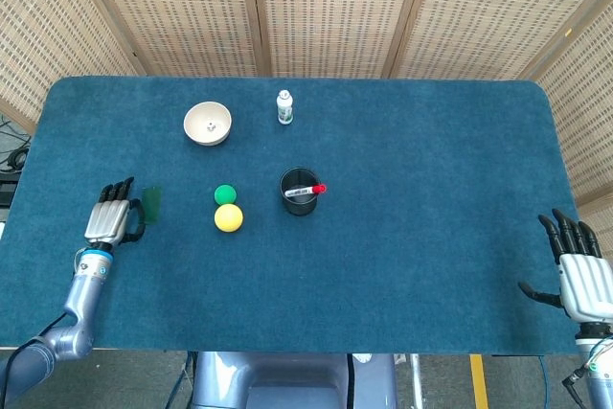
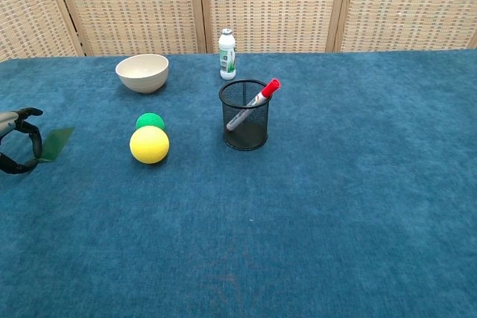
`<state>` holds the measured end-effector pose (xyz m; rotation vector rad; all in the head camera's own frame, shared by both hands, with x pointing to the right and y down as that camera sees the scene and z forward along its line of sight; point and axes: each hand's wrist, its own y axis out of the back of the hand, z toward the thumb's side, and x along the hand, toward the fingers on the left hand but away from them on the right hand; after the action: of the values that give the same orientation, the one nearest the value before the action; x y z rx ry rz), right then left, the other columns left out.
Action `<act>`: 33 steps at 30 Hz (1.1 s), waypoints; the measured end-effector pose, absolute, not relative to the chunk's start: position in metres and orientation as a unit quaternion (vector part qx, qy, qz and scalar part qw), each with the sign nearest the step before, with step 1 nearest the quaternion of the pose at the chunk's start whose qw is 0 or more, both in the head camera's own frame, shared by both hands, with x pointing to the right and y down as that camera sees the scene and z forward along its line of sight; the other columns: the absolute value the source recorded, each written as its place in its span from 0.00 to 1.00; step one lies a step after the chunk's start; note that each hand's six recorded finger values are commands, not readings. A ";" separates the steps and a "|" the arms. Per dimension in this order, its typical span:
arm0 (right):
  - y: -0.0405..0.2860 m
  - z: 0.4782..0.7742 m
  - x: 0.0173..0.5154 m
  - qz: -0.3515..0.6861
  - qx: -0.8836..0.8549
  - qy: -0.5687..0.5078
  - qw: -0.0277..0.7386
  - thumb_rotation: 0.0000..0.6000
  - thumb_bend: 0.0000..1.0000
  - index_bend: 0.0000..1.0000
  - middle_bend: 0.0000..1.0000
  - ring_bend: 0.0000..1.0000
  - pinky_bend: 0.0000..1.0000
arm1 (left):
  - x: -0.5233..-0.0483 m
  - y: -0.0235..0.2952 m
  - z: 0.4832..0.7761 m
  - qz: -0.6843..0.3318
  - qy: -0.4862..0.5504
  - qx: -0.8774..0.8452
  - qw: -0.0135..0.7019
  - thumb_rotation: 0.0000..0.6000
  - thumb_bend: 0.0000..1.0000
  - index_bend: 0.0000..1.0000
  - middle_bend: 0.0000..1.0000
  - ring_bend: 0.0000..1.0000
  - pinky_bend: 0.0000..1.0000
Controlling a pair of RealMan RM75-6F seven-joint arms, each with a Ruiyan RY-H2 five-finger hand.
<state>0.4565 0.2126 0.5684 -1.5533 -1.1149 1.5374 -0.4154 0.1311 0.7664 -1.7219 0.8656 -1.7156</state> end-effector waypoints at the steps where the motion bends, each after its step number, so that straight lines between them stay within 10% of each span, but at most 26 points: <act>1: 0.213 0.568 0.457 0.590 -0.596 -0.428 0.337 1.00 0.00 0.00 0.00 0.00 0.00 | -0.415 0.131 0.767 -0.639 0.323 -0.641 0.277 1.00 0.38 0.56 0.00 0.00 0.00; 33: 0.213 0.569 0.457 0.590 -0.596 -0.428 0.336 1.00 0.00 0.00 0.00 0.00 0.00 | -0.414 0.126 0.768 -0.642 0.324 -0.637 0.277 1.00 0.50 0.65 0.00 0.00 0.00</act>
<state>0.4568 0.2126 0.5687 -1.5554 -1.1157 1.5385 -0.4139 0.1264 0.7678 -1.7099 0.8692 -1.7248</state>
